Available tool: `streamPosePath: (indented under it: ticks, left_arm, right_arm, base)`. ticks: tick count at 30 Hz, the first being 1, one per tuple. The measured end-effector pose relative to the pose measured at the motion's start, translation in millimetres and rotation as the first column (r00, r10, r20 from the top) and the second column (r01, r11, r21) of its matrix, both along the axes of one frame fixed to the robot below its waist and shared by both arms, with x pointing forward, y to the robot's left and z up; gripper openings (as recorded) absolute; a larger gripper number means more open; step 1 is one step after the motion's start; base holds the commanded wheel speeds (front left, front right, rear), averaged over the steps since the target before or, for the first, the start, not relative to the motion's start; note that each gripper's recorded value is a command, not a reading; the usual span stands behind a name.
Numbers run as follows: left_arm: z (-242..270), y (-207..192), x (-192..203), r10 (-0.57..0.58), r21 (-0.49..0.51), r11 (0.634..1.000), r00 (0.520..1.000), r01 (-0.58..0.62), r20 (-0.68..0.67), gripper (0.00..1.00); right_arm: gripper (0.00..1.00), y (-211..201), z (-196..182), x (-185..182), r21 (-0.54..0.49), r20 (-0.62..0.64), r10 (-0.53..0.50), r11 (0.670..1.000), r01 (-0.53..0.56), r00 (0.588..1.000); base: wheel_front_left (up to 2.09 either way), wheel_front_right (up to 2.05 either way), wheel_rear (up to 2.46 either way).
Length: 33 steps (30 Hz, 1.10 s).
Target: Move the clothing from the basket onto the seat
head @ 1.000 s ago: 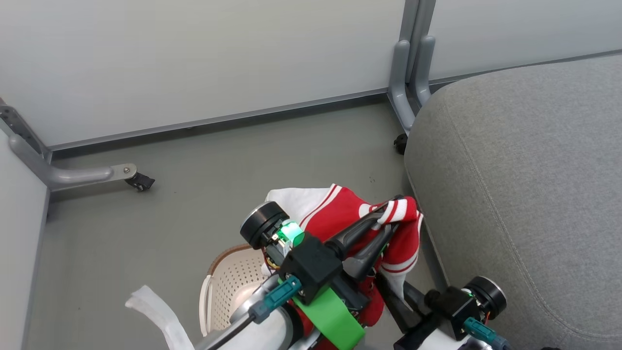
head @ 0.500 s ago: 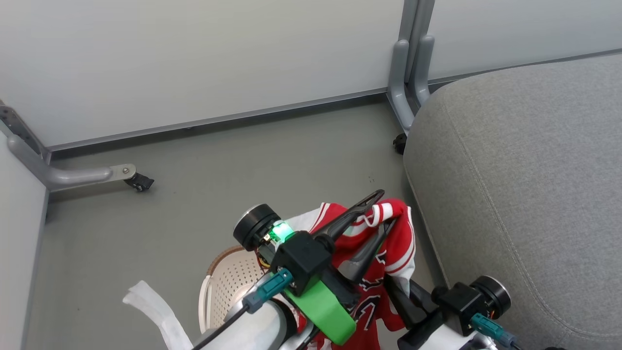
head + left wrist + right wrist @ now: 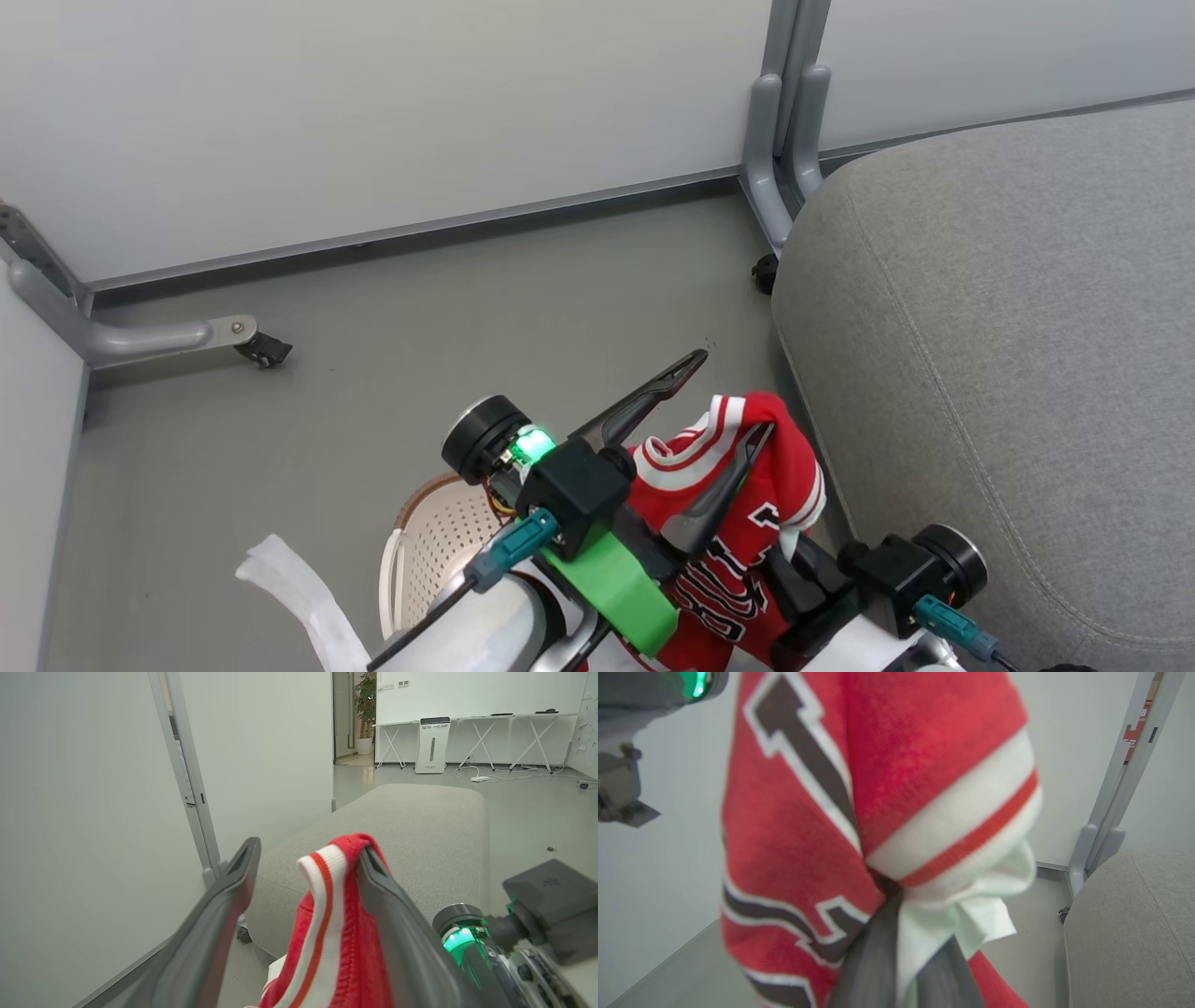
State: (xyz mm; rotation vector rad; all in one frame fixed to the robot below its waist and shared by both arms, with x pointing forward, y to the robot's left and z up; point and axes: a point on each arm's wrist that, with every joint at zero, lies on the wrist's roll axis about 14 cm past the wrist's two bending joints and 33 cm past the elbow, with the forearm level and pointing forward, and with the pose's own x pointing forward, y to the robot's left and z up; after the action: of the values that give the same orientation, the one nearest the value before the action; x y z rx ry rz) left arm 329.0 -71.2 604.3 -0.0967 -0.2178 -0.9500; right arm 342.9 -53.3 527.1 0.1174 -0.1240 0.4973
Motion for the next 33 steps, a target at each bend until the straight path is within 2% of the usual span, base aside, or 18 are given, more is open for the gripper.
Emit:
streamPosePath:
  ticks: [8,18,25,33]
  left_arm:
    - [-2.8,2.3,2.7,0.009,0.004,1.0,1.0,-0.009,-0.007,1.0]
    - [-17.8,-0.5,8.0,-0.001,0.024,1.0,0.999,0.002,-0.04,1.0]
    - [-31.9,-9.6,9.0,-0.039,0.034,0.999,0.997,0.041,-0.069,1.0]
    - [-46.7,-30.7,4.7,-0.123,0.041,0.991,0.987,0.128,-0.107,1.0]
  right_arm:
    - [0.0,-10.5,6.6,4.3,0.023,0.013,-0.044,0.999,0.044,0.999]
    - [0.0,-54.4,35.1,19.4,0.083,0.082,-0.193,0.979,0.186,0.978]
    - [0.0,-93.4,58.9,22.1,0.087,0.159,-0.304,0.952,0.293,0.939]
    - [0.0,-146.6,74.9,8.9,0.086,0.208,-0.452,0.892,0.444,0.867]
  base:
    - [0.0,0.0,0.0]
    - [0.0,0.0,0.0]
    - [0.0,0.0,0.0]
    - [0.0,0.0,0.0]
